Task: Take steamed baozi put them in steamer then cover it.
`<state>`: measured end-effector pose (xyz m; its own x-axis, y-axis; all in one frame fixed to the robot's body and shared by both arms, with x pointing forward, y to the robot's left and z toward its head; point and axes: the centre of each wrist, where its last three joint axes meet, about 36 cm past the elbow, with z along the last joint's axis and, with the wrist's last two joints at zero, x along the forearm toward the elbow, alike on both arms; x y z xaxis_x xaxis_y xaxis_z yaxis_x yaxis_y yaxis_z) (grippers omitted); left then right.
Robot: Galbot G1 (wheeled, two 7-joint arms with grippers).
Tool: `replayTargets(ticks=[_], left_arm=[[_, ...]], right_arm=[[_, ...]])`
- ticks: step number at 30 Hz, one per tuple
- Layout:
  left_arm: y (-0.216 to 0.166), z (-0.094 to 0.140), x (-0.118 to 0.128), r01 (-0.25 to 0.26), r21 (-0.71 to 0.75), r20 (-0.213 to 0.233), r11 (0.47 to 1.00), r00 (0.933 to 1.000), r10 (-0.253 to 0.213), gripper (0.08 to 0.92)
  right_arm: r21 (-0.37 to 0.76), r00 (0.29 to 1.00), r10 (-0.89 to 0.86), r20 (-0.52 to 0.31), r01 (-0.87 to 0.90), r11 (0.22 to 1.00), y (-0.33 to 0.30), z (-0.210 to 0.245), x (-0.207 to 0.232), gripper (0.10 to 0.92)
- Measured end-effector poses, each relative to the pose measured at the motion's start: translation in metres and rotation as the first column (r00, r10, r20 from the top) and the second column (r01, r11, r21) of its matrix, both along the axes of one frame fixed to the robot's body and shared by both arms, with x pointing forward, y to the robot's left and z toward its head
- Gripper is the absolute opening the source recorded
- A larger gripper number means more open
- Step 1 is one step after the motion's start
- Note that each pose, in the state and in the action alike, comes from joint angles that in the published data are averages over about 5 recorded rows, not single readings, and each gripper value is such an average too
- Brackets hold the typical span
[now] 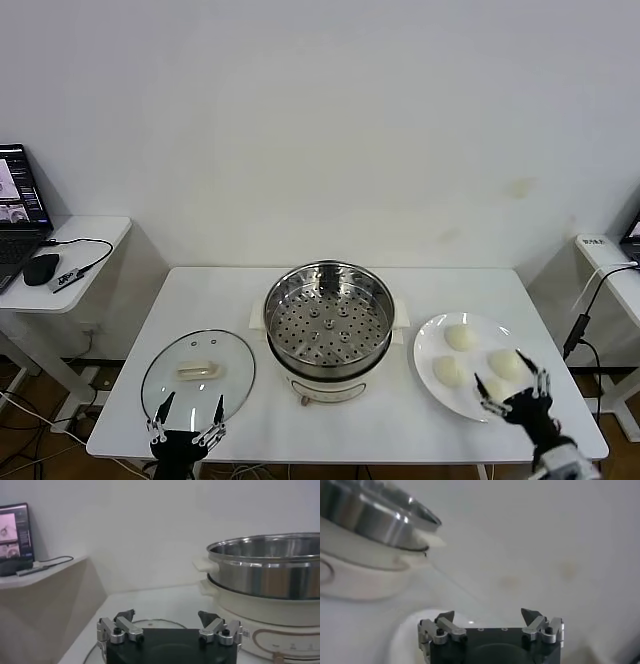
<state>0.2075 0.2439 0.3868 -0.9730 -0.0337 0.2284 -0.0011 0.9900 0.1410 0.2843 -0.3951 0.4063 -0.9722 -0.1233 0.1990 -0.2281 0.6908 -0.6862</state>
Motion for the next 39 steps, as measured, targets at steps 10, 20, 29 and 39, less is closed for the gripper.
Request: replayTargets(ticks=[10, 20, 29, 39], left_arm=[[0.003, 0.004, 0.004, 0.008, 0.042, 0.011, 0.999, 0.9999, -0.008, 0.823], [0.001, 0.004, 0.008, 0.013, 0.057, 0.016, 0.998, 0.9998, -0.014, 0.823], [0.003, 0.005, 0.012, -0.005, 0.064, 0.031, 0.998, 0.9995, 0.003, 0.823], [0.002, 0.010, 0.017, -0.024, 0.056, 0.056, 0.998, 0.9982, 0.021, 0.823]], right_arm=[[-0.334, 0.984, 0.107, -0.145, -0.150, 0.931, -0.045, 0.052, 0.070, 0.823], [-0.429, 0.894, 0.164, -0.418, -0.353, 0.831, -0.068, 0.095, 0.142, 0.823], [-0.351, 0.748, 0.232, -0.622, -0.531, 0.772, -0.058, 0.108, 0.214, 0.823], [-0.298, 0.602, 0.214, -0.770, -0.634, 0.713, -0.048, 0.096, 0.274, 0.823]])
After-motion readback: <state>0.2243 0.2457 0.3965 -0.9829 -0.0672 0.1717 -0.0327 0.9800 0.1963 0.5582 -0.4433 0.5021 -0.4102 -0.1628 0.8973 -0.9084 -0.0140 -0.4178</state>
